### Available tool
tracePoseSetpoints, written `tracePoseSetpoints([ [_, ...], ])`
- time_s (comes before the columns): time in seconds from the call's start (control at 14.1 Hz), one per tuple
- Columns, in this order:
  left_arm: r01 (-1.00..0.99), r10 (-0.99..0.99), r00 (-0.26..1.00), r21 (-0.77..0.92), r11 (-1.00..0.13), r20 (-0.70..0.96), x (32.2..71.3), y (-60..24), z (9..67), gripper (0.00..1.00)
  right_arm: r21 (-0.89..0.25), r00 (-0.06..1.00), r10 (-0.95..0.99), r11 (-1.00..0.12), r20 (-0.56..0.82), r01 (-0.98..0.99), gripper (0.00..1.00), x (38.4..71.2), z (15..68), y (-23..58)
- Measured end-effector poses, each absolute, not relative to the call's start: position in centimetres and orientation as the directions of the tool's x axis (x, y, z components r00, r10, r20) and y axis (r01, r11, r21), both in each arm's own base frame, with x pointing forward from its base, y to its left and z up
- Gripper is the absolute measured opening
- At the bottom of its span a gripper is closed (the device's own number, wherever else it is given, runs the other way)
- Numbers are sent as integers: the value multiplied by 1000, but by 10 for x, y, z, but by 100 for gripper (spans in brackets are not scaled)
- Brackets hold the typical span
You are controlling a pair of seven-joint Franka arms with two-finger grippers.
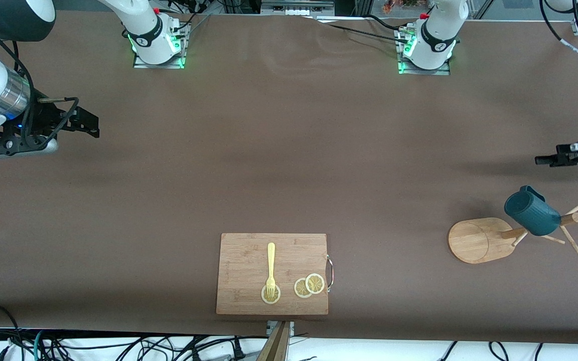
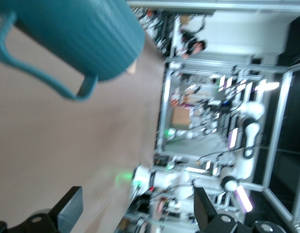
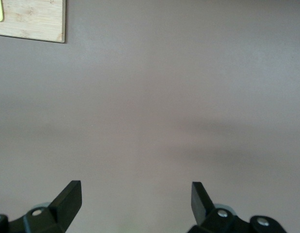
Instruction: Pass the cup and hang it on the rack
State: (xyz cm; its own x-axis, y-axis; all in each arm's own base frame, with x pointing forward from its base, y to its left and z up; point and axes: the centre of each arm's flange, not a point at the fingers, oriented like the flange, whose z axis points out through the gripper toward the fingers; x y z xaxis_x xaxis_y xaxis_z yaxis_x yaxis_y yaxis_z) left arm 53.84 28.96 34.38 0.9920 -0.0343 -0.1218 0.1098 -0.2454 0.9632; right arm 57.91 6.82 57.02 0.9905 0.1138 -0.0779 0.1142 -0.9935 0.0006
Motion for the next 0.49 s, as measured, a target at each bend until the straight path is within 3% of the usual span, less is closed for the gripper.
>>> tracePoseSetpoints([
  [0.49, -69, -243, 959, 711, -699, -146, 558, 206, 451, 100, 1, 990, 114, -993, -78, 114, 100, 579, 570, 68],
])
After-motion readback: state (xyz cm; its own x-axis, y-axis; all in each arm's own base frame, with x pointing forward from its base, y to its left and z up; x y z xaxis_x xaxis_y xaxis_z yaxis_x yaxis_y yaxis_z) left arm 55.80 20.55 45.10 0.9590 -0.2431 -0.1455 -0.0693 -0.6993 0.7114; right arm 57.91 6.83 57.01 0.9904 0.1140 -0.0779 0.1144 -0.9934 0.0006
